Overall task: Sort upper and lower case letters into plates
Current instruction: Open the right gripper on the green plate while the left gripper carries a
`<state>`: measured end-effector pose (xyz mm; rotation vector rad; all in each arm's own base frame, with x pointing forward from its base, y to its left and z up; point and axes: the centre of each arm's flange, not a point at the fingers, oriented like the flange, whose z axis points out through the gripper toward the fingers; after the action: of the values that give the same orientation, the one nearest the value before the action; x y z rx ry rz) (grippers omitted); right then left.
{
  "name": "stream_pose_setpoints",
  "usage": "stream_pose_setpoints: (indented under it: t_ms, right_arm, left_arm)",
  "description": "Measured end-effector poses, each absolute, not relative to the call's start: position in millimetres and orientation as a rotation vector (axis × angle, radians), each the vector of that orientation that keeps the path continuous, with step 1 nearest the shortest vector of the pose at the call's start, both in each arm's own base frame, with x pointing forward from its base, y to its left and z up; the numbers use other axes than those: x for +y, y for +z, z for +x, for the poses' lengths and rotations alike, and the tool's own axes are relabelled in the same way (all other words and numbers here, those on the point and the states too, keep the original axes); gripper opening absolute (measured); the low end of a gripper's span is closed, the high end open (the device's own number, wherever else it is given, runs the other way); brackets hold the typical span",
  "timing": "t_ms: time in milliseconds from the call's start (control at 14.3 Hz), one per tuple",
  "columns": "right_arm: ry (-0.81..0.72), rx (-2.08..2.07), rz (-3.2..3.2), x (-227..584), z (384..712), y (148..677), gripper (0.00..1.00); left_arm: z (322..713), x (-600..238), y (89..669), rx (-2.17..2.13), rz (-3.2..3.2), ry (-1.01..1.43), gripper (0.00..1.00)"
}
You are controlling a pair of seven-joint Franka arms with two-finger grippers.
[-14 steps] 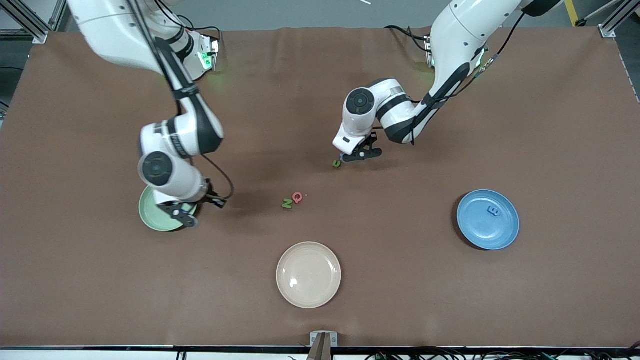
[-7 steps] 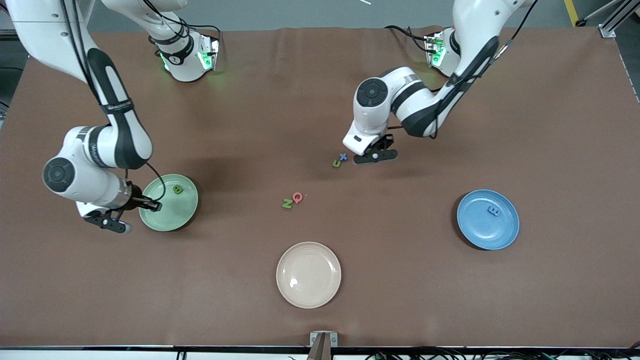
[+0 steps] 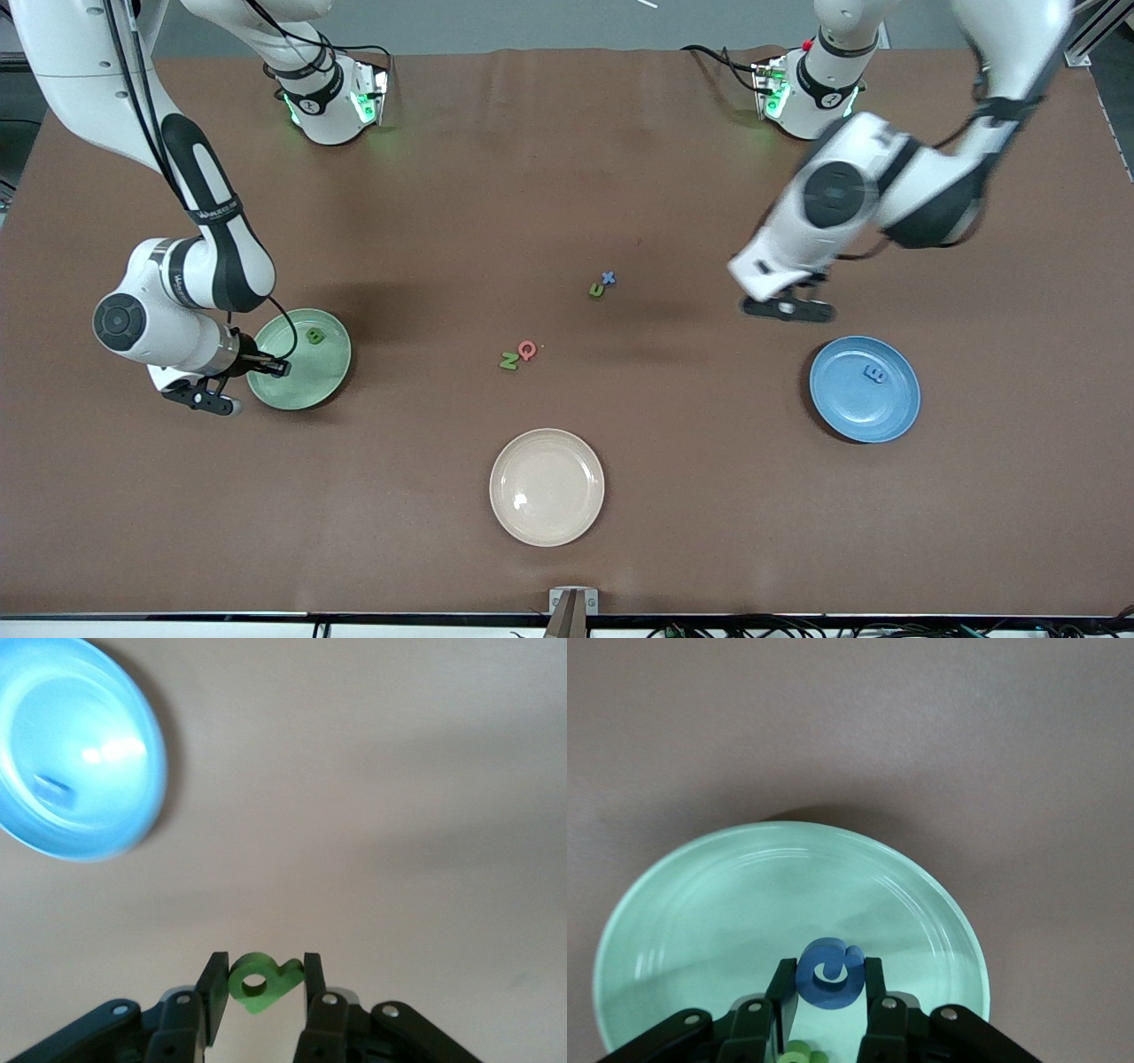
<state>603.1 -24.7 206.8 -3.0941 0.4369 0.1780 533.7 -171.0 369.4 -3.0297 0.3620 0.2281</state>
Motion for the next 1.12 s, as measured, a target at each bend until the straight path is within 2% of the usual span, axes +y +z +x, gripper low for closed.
stream_pose_setpoints:
  t_ms: [209, 488, 628, 976, 1116]
  right_arm:
    - [0.214, 0.447, -3.092, -35, 593, 193, 0.35]
    - [0.220, 0.448, -3.092, -37, 590, 189, 0.35]
    - [0.223, 0.446, -3.092, -36, 590, 189, 0.48]
    - [0.247, 0.503, -3.081, 3, 597, 204, 0.98]
    - [0.231, 0.646, -3.070, 59, 602, 221, 1.00]
  left_arm:
    - [564, -60, 369, 0.566, -3.023, 0.156, 0.39]
    - [588, 15, 300, 0.728, -2.994, -0.012, 0.39]
    - [597, 14, 269, 0.778, -2.995, -0.042, 0.39]
    - [631, -10, 236, 0.800, -2.952, -0.042, 0.39]
    - [639, -9, 234, 0.789, -2.952, -0.059, 0.39]
